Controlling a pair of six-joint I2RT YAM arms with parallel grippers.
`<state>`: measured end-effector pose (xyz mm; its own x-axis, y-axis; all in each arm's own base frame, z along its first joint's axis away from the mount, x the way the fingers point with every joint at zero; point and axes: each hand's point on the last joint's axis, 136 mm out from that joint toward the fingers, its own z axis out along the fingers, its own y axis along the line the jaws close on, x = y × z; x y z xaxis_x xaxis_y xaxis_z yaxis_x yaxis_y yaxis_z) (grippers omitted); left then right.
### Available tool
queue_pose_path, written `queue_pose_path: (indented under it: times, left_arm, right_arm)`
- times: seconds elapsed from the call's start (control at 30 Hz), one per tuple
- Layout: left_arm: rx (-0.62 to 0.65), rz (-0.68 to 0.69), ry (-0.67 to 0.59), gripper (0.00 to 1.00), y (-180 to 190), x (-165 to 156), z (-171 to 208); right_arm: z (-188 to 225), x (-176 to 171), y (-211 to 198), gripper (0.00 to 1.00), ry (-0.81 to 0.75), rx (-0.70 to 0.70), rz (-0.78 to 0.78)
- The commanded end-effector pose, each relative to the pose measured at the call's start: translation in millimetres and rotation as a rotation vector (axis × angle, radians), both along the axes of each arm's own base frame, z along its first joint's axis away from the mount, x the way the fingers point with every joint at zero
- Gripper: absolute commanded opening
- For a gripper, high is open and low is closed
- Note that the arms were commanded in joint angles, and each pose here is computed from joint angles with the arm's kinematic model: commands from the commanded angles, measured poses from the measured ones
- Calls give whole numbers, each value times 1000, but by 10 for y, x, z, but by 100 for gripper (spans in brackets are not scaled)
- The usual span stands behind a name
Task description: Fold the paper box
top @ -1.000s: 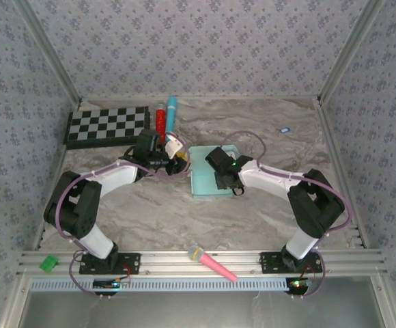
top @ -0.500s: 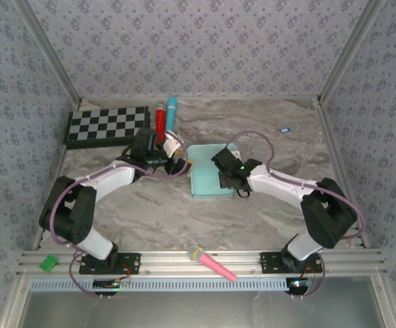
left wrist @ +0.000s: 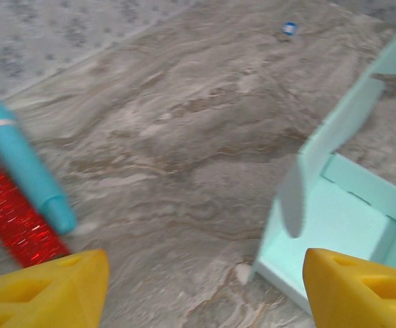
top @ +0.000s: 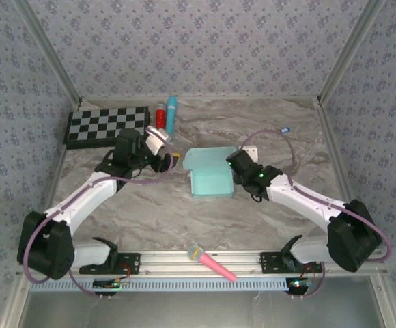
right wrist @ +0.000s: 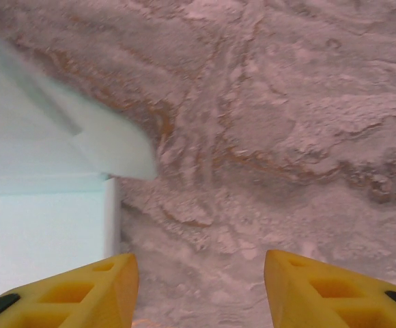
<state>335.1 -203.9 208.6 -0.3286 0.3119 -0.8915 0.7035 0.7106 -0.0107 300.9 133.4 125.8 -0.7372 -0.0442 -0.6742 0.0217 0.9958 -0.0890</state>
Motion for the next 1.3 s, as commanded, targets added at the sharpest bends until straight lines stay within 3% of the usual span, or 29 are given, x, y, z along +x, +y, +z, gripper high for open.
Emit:
queue_pose_path:
  times: [0.0,0.1,0.33,0.7,1.03,1.27]
  left_arm:
    - [1,185,34,77,345,52,154]
    - [-17,361,81,84,668,92,258]
    - [-18,610,236,85,1227,125,286]
    - [48,619,314,87,1324,127,2]
    - [57,654,315,88,1396,77,44]
    - [48,638,313,88,1366,74,51]
  right_arm:
    - [69,3,-219,52,-36,-31,-49]
    - [74,10,-333,52,-31,1,-77]
    - [23,145,-594,52,45,86,-115]
    - [-103,857,-1108,48,152,248,-181]
    - [-330,1777,-1540,41,212,286,-266]
    - [-604,2203,-1672,38,296,271,-299]
